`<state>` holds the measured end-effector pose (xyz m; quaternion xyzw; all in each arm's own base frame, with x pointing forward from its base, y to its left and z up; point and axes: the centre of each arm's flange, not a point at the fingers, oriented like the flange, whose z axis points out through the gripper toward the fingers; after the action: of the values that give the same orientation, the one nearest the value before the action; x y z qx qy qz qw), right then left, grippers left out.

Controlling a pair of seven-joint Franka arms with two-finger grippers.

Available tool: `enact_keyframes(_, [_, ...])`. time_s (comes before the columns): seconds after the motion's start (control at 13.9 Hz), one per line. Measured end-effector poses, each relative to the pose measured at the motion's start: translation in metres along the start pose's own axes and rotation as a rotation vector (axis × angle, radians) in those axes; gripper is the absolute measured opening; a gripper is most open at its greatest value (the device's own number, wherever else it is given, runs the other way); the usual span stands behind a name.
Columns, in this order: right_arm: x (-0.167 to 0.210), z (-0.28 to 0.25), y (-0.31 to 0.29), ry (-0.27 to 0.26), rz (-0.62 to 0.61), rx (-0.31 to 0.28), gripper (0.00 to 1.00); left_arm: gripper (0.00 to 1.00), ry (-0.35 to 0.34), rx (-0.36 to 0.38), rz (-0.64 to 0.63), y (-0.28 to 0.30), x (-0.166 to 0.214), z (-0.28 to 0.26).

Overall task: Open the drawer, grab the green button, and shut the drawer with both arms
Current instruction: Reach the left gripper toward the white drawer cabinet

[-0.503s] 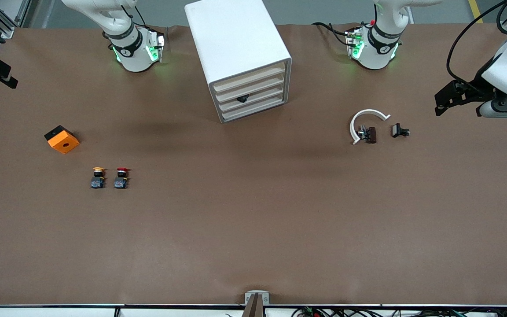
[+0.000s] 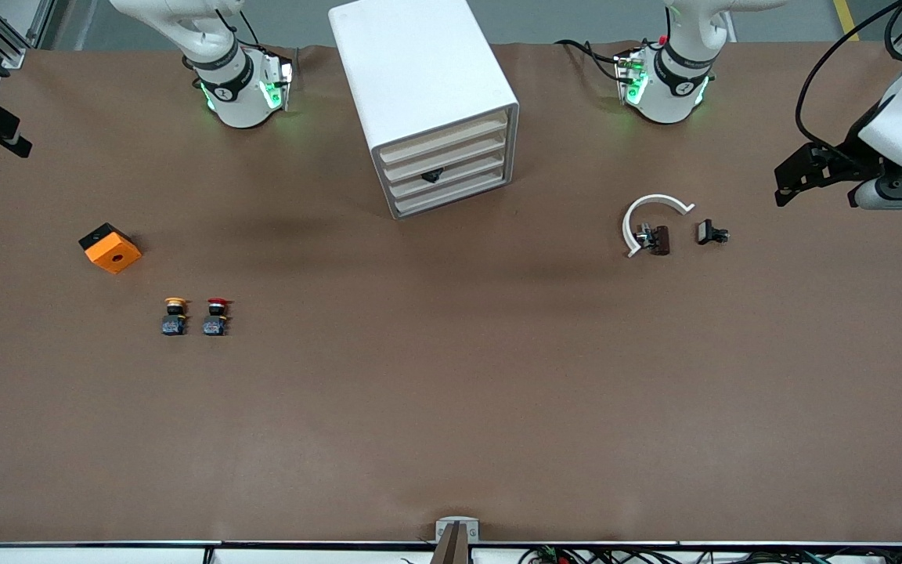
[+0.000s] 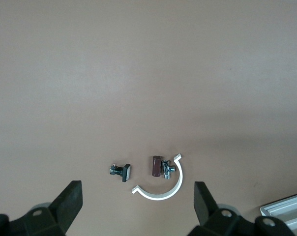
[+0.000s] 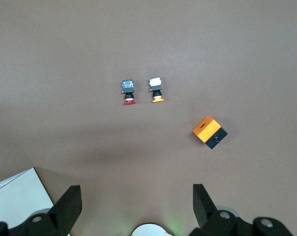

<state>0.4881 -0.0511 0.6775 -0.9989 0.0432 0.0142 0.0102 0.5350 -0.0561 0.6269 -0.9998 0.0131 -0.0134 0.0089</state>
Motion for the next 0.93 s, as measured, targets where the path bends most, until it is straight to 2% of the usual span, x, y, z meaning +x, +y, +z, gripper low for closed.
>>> enact_keyframes(0.22, [0.000, 0.000, 0.000, 0.000, -0.001, 0.000, 1.00, 1.00, -0.045, 0.000, -0.025, -0.013, 0.010, 0.023])
enact_keyframes(0.5, [0.000, 0.001, 0.000, -0.002, -0.001, 0.000, 1.00, 1.00, -0.181, -0.012, -0.027, -0.013, 0.040, 0.104])
enact_keyframes(0.72, [0.000, 0.001, 0.000, -0.003, -0.001, -0.003, 1.00, 1.00, -0.265, -0.083, -0.032, 0.000, 0.055, 0.158])
enact_keyframes(0.93, [0.000, 0.002, 0.000, -0.004, -0.001, -0.003, 1.00, 1.00, -0.341, -0.115, -0.085, 0.018, 0.061, 0.200])
